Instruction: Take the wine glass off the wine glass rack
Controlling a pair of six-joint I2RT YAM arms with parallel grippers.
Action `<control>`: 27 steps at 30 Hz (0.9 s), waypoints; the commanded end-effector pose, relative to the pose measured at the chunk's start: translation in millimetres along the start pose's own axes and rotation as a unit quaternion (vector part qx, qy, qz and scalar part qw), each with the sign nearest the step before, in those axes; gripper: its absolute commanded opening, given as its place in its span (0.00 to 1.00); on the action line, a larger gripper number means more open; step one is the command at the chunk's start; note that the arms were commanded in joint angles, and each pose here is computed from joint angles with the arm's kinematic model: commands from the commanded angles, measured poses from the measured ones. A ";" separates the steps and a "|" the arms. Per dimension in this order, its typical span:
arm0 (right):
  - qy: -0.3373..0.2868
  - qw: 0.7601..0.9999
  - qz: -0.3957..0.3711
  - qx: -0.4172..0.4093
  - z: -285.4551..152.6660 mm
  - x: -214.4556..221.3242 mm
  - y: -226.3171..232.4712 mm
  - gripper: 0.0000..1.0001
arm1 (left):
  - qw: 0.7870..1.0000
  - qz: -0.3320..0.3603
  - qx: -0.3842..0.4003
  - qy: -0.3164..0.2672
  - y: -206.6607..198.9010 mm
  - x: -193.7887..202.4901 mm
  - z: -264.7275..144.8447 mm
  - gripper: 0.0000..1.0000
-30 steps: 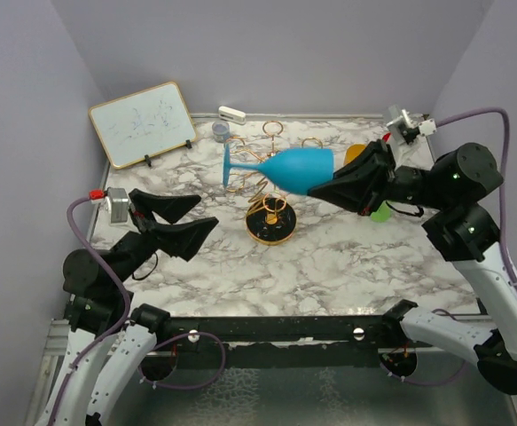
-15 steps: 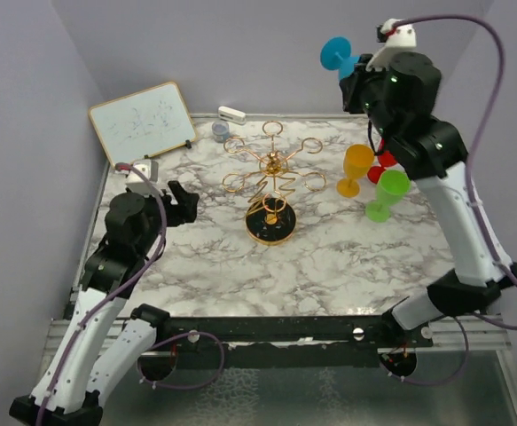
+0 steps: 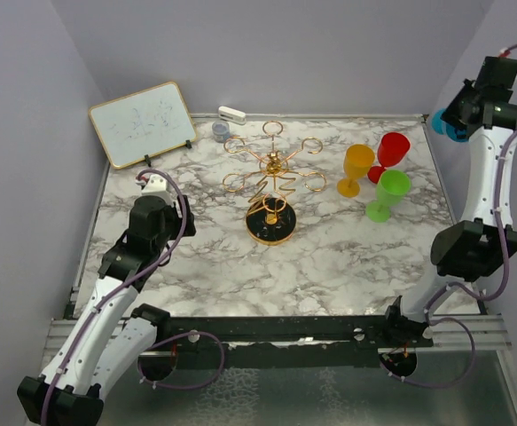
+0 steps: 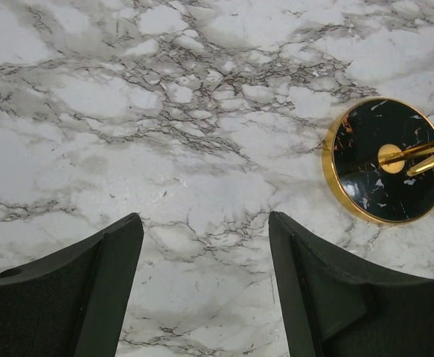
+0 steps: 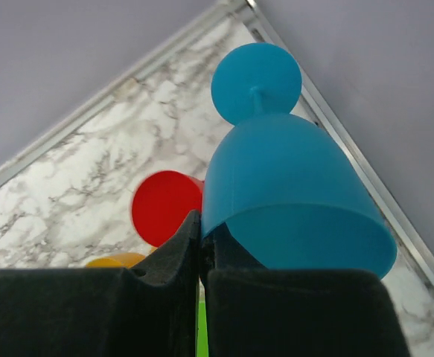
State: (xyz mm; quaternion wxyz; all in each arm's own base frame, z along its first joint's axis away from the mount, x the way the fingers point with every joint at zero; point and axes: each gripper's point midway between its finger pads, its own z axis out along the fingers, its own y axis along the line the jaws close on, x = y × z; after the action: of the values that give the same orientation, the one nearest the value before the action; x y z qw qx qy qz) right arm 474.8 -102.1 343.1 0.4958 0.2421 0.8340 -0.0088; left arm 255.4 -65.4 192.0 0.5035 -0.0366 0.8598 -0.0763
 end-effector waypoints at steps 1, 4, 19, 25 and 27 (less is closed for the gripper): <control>0.000 0.998 0.063 0.001 -17.3 8.4 -27.6 0.01 | 1.000 0.001 -0.010 -0.020 3.8 -5.8 1.1 0.71; 0.023 0.997 0.070 0.019 -12.5 28.9 -37.2 0.01 | 1.000 0.001 -0.013 -0.008 4.4 -1.0 3.2 0.71; 0.149 0.986 0.069 0.001 15.0 151.4 -49.7 0.01 | 1.000 -0.008 -0.014 0.018 6.0 16.4 2.1 0.71; 0.168 0.984 0.058 -0.005 19.0 169.6 -52.3 0.01 | 1.000 -0.009 -0.013 0.018 5.8 17.0 2.4 0.71; 0.168 0.984 0.056 -0.009 19.5 170.0 -51.3 0.01 | 1.000 -0.008 -0.012 0.019 5.5 17.7 2.7 0.71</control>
State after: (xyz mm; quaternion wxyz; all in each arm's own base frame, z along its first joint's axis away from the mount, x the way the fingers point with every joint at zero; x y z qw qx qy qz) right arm 390.5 -87.7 174.8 0.3265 0.3038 0.8936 0.0517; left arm 250.7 -63.9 174.6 0.4835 -0.0447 0.8712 -0.0722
